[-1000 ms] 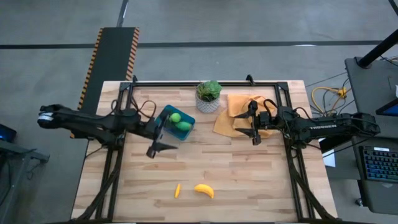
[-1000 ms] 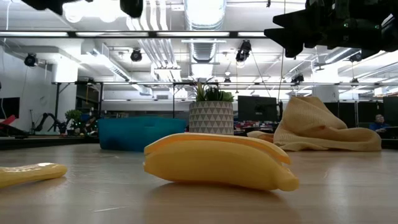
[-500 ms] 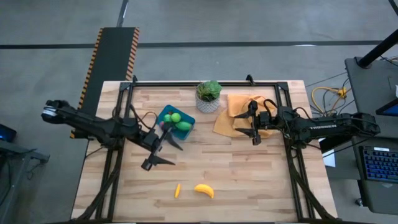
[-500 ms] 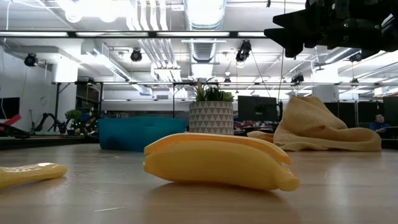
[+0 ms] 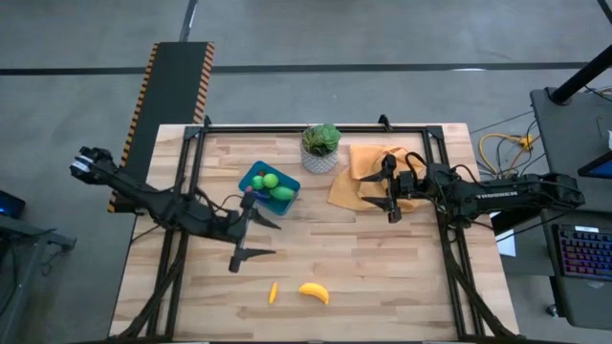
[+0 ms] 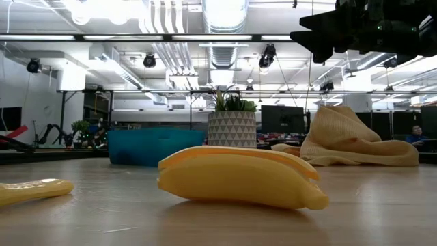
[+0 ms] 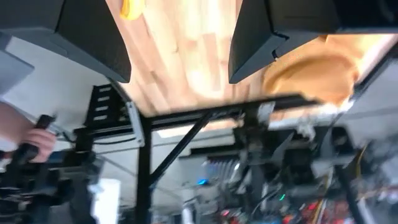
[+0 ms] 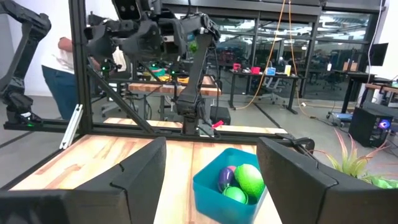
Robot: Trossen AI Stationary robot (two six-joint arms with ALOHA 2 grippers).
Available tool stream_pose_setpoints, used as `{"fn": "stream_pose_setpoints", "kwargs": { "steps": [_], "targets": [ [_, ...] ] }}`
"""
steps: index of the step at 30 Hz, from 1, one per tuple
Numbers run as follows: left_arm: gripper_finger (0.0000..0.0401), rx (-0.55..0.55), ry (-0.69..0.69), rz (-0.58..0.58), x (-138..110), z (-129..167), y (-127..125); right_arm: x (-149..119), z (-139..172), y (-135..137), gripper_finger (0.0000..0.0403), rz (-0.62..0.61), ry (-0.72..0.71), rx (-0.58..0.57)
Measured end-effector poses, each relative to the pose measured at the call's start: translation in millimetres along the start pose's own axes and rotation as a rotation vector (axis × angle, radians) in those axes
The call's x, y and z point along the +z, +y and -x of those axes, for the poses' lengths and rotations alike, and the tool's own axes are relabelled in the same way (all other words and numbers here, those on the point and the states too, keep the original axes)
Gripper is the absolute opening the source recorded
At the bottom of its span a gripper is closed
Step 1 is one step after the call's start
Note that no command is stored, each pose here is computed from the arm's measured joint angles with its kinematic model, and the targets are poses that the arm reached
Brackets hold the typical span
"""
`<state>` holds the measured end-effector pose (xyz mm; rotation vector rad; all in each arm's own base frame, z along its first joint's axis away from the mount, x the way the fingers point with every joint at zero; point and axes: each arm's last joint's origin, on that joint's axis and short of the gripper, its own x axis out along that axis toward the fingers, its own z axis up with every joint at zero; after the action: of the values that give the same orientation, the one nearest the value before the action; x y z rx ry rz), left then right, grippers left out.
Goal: Pick and placing Produce into tupperware
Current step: Put the yellow corn into the blue bin
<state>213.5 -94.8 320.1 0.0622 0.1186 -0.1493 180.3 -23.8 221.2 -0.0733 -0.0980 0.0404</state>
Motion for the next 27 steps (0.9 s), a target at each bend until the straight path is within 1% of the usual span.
{"fn": "stream_pose_setpoints", "kwargs": {
  "steps": [3,5,7,11,20,24,27],
  "targets": [
    [0.0255,0.071,0.038,0.088,-1,1,-1,0,0,0,0.0242,0.000,0.000,0.000],
    [0.0255,0.125,0.083,0.149,-5,0,-1,0,0,0,0.0240,0.001,0.000,0.000],
    [0.0255,0.152,0.133,0.216,-12,-1,-2,0,0,0,0.0238,0.001,0.001,0.000],
    [0.0255,0.182,0.226,0.350,-25,-5,-6,0,0,0,0.0239,0.001,0.000,0.000],
    [0.0255,0.184,0.401,0.604,-53,-21,-20,0,0,0,0.0242,0.010,0.000,-0.001],
    [0.0255,0.199,0.517,0.773,-68,-26,-25,0,0,0,0.0239,0.009,0.000,-0.001],
    [0.0255,0.222,0.632,0.905,-79,-27,-28,0,0,0,0.0238,0.009,0.000,-0.001]
  ]
}}
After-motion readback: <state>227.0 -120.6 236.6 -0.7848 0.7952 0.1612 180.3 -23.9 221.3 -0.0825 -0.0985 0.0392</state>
